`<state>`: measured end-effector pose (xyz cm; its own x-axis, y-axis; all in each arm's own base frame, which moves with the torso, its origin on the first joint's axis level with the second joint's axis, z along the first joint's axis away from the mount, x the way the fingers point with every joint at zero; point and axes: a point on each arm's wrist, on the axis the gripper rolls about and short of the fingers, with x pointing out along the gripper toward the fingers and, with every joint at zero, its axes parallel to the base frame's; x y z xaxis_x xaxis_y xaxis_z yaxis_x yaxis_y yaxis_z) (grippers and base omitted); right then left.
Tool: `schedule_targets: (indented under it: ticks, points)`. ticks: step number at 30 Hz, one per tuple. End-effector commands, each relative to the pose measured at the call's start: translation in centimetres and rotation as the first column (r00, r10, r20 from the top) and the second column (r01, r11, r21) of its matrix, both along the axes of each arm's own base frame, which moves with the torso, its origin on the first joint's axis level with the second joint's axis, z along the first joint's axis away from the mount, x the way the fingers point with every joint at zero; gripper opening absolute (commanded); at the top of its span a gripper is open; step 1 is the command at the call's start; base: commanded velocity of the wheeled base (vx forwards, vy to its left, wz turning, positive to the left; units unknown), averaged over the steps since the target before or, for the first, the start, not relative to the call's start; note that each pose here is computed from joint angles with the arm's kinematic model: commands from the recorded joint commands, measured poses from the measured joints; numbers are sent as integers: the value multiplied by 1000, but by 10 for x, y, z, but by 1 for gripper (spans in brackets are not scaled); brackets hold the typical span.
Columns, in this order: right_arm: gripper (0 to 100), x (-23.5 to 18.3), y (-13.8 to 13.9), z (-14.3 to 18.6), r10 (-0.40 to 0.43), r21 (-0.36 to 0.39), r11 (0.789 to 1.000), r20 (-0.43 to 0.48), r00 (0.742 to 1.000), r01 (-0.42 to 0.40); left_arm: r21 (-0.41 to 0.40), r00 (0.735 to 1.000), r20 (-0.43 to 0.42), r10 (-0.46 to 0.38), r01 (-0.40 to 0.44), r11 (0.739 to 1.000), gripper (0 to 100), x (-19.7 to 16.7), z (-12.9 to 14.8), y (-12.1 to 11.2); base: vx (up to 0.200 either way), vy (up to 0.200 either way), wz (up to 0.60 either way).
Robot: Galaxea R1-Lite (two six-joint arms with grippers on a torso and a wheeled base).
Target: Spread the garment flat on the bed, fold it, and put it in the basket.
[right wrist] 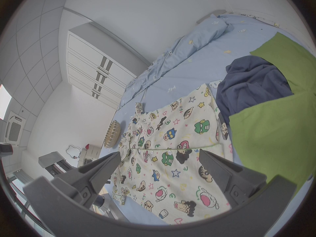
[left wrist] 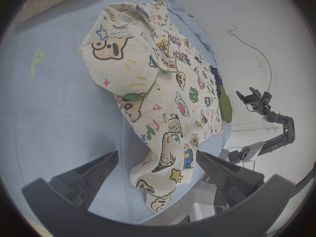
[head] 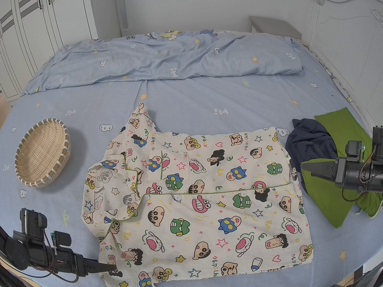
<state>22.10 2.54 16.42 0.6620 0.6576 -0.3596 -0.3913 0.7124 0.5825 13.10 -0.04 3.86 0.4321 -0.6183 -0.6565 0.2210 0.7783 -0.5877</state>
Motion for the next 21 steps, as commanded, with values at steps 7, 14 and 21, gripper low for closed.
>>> schedule_targets:
  ticks: [7,14,21]
  points:
    - [100,-42,-7,-16,-32,-13,999,-111,993,31,-9,1000,-9,17,-17,1000,100,-1,-1,2,0,0,0]
    - [100,-75,-15,-52,-76,-21,997,-240,968,73,-20,997,48,55,-55,998,100,1,1,9,0,0,0]
    - [100,-105,-17,-77,-80,-35,997,-308,948,73,-49,992,90,85,-80,996,100,5,3,14,0,0,0]
